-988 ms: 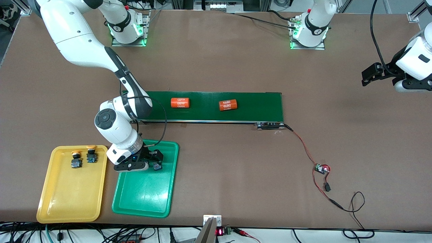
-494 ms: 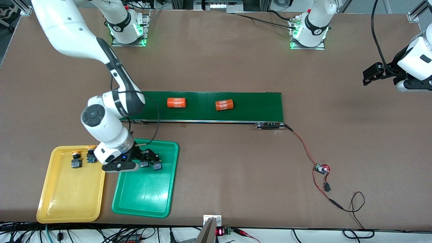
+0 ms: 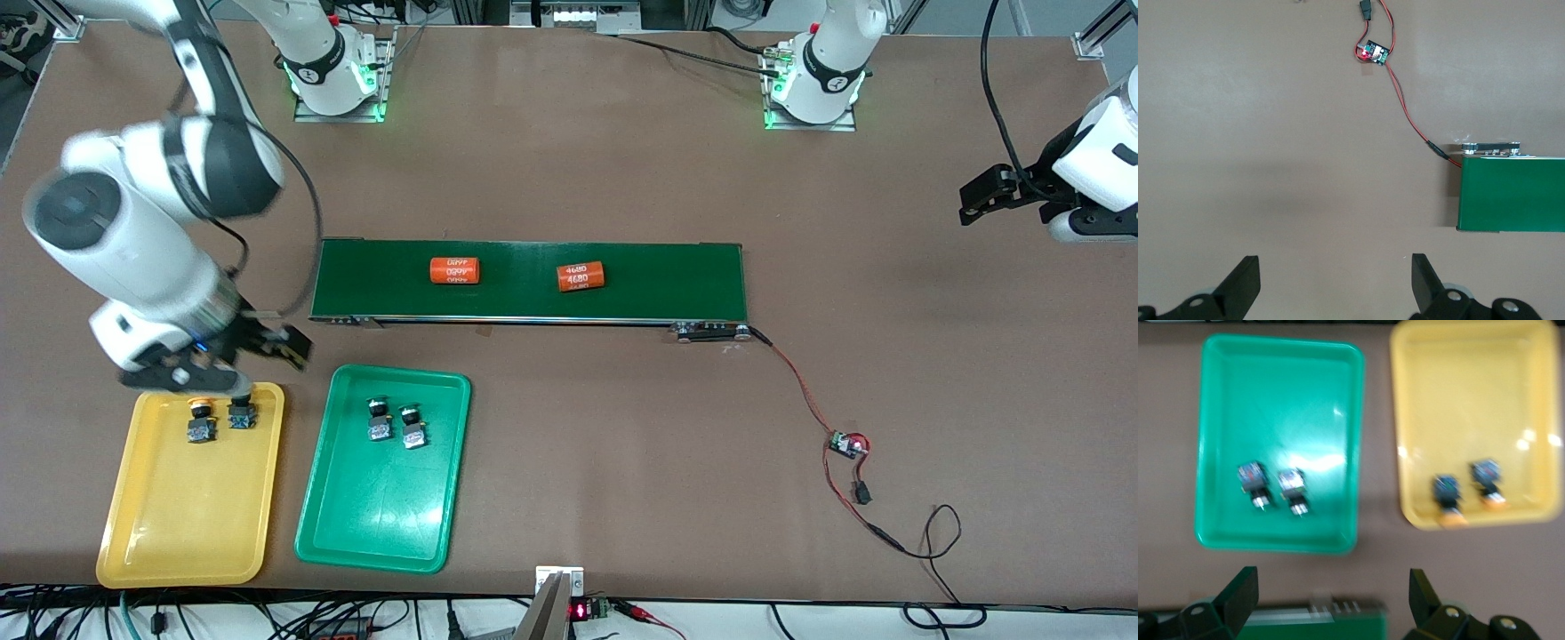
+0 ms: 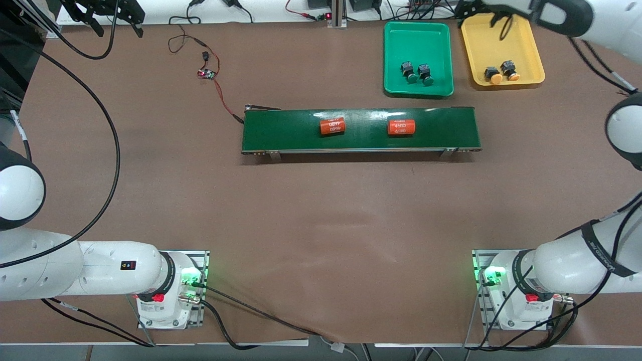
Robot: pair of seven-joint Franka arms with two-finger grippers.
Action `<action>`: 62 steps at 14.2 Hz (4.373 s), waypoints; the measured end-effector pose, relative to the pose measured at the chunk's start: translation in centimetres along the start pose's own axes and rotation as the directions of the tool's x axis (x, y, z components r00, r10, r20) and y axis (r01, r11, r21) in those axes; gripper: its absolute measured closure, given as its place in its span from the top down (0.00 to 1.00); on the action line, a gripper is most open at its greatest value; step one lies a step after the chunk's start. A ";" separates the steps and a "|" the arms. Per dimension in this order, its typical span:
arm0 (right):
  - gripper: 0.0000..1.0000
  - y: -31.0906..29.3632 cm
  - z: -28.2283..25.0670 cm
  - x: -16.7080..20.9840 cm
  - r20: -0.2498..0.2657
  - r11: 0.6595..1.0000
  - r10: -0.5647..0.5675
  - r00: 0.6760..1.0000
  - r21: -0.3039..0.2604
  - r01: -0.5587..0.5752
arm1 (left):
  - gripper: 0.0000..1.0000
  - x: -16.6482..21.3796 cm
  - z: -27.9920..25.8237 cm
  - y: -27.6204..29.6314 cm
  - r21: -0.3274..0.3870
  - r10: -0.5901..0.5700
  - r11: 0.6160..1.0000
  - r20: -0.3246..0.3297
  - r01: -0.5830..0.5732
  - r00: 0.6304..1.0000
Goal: Sort buttons by color to trays
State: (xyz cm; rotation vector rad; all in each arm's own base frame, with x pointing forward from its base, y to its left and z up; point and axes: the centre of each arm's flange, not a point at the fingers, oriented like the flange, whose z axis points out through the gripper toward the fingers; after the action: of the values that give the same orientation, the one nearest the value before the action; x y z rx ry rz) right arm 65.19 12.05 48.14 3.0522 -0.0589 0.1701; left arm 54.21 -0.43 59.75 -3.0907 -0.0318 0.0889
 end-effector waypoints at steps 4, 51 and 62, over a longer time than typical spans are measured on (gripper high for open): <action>1.00 3.2 -4.6 -4.0 0.072 0.997 -0.072 0.995 -0.038 0.074 | 1.00 0.0 0.0 -0.2 0.000 -0.003 1.000 0.002 0.003 1.000; 1.00 10.4 -12.7 -11.0 0.217 0.993 0.063 0.974 0.081 -0.082 | 1.00 -0.3 -0.5 0.6 0.002 0.014 1.000 0.016 -0.014 1.000; 1.00 10.1 -12.2 -10.9 0.226 0.994 0.058 0.972 0.080 -0.078 | 1.00 -0.4 -0.6 0.7 0.002 0.014 1.000 0.018 -0.014 1.000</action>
State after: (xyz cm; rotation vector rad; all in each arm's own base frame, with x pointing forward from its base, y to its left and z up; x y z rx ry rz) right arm 52.63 3.37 59.87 3.1454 -0.1750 -0.1732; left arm 53.88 -1.14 60.33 -3.0886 -0.0105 0.1167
